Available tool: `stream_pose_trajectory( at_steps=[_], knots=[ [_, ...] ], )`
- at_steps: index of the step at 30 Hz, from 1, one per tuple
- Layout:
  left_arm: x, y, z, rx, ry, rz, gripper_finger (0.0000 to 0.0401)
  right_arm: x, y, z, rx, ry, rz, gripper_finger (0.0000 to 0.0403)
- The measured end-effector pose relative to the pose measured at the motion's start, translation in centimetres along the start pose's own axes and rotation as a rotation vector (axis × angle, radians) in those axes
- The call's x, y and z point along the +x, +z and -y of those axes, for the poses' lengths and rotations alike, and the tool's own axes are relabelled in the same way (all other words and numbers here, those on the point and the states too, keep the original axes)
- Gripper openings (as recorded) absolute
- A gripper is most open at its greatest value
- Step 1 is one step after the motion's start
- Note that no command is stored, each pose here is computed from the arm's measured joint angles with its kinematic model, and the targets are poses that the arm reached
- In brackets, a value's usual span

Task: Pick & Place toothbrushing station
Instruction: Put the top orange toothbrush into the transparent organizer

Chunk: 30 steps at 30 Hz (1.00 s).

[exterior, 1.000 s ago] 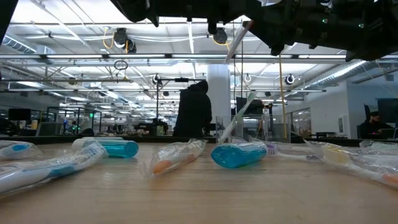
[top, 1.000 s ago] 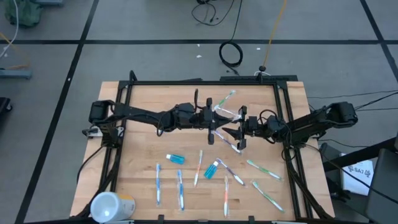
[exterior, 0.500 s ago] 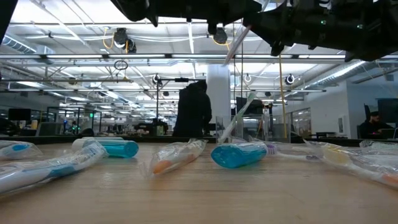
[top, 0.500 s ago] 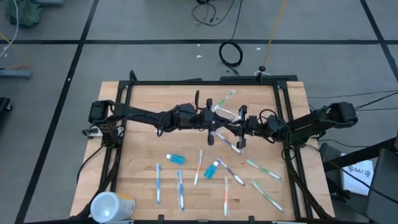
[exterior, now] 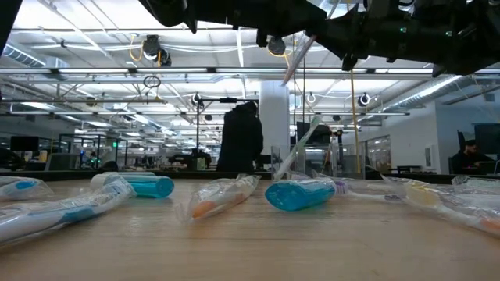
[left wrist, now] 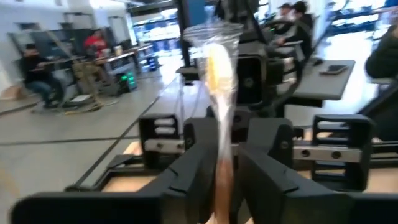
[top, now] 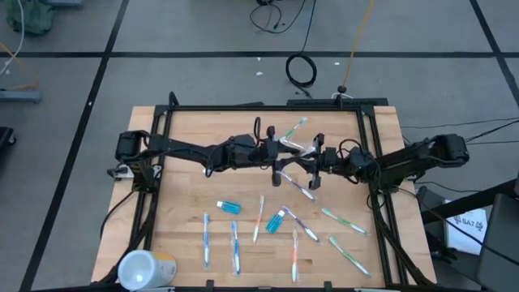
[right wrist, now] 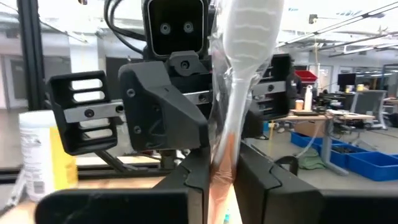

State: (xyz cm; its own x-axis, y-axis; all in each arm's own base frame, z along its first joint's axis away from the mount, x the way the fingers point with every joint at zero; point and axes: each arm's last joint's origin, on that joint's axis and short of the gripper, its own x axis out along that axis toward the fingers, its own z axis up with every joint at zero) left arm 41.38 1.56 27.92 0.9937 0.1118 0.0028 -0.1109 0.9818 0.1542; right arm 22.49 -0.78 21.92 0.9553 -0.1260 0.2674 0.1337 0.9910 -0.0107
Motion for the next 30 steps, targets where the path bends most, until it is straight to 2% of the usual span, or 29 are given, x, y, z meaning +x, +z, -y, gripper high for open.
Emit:
stream_pose_trajectory(
  at_steps=[6, 12, 17, 20, 22, 30],
  knots=[
    [-0.1, 0.4, -0.2, -0.003, 0.119, 0.009, 0.0175, -0.6, 1.0, 0.7, -0.067, -0.104, -0.031, 0.0038],
    [-0.1, 0.3, -0.2, 0.103, 0.151, -0.005, 0.0203, -1.1, 2.3, 1.0, -0.104, -0.128, 0.013, 0.0038],
    [-0.1, 0.4, -0.2, 0.065, 0.153, 0.005, 0.0209, -1.3, 2.7, 1.1, -0.162, -0.139, 0.026, 0.0039],
    [-0.1, 0.3, -0.2, 0.040, 0.151, -0.002, 0.0207, -1.3, 2.9, 1.3, -0.195, -0.187, 0.024, 0.0039],
    [-0.1, 0.3, -0.2, 0.041, 0.151, -0.004, 0.0205, -1.4, 2.9, 1.4, -0.213, -0.219, 0.021, 0.0039],
    [-0.1, 0.3, -0.2, 0.047, 0.150, -0.004, 0.0204, -1.6, 3.4, 1.6, -0.248, -0.228, 0.041, 0.0040]
  ],
)
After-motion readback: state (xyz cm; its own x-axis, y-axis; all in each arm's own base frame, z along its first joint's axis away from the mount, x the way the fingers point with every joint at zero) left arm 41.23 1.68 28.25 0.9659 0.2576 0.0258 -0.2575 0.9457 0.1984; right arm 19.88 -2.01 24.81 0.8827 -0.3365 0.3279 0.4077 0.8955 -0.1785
